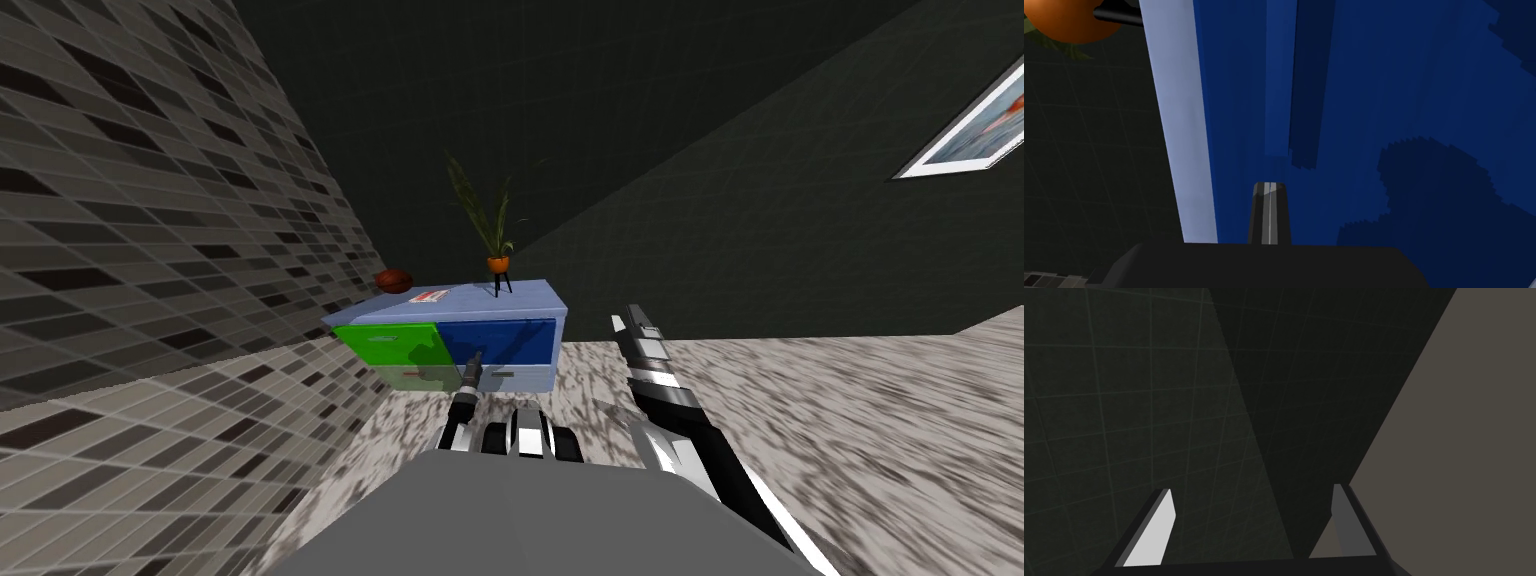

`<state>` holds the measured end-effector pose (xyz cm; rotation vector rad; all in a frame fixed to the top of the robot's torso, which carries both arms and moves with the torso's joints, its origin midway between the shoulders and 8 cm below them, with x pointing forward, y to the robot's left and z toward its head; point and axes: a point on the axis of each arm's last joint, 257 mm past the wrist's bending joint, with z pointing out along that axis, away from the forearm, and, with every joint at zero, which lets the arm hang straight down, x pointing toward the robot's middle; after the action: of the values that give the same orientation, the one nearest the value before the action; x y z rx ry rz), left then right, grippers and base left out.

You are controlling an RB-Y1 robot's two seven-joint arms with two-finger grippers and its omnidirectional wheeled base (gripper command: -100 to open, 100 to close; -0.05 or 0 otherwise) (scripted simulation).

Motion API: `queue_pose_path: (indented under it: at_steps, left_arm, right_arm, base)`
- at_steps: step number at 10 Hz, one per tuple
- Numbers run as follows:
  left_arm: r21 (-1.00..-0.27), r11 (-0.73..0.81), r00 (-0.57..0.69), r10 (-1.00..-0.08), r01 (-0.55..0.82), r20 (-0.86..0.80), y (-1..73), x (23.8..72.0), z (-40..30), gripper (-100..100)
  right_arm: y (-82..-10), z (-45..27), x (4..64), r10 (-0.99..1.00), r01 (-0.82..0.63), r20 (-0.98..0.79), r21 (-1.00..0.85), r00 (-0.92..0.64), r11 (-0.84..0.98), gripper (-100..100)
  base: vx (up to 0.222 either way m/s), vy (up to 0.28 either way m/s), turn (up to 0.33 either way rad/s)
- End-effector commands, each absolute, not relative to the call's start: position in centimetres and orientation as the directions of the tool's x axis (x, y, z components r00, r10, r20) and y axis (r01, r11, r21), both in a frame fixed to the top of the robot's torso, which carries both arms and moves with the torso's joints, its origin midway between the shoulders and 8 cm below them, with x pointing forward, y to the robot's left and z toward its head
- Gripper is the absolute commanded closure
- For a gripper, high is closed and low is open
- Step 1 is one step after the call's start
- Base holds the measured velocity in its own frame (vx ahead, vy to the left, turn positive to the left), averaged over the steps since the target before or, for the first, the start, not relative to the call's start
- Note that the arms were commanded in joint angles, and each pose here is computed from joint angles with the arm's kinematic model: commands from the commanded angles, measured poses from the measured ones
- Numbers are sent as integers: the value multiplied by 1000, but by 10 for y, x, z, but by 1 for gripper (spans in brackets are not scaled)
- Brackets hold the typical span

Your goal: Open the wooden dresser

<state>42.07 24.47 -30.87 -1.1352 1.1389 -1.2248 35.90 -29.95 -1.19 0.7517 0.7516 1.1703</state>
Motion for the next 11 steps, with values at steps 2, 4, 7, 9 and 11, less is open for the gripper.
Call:
queue_pose_path:
  at_steps: [2, 4, 7, 9, 11]
  left_arm:
    - [-992, 89, -4, -996, 87, -90, 264, 420, -308, -100]
    - [-993, 90, -2, -996, 79, -90, 267, 426, -306, -100]
    - [-997, 44, 15, -999, 68, -43, 257, 433, -308, -100]
    - [-998, 3, 26, -1000, 69, -1, 246, 434, -309, -100]
    - [-998, 17, 50, -999, 68, -14, 261, 439, -307, -100]
  right_arm:
    - [-300, -12, 359, 968, -512, -120, 831, 218, 218, 0]
    - [-300, -12, 359, 968, -512, -120, 831, 218, 218, 0]
    - [-300, -12, 359, 968, -512, -120, 831, 218, 218, 0]
    - [-300, -12, 359, 968, -512, -120, 831, 218, 218, 0]
    - [-300, -12, 359, 969, -512, -120, 831, 218, 218, 0]
  base:
    - [23, 2, 0]
    - [76, 4, -7]
    - [142, 15, -8]
    - [40, 6, 0]
    - [-7, -1, -103]
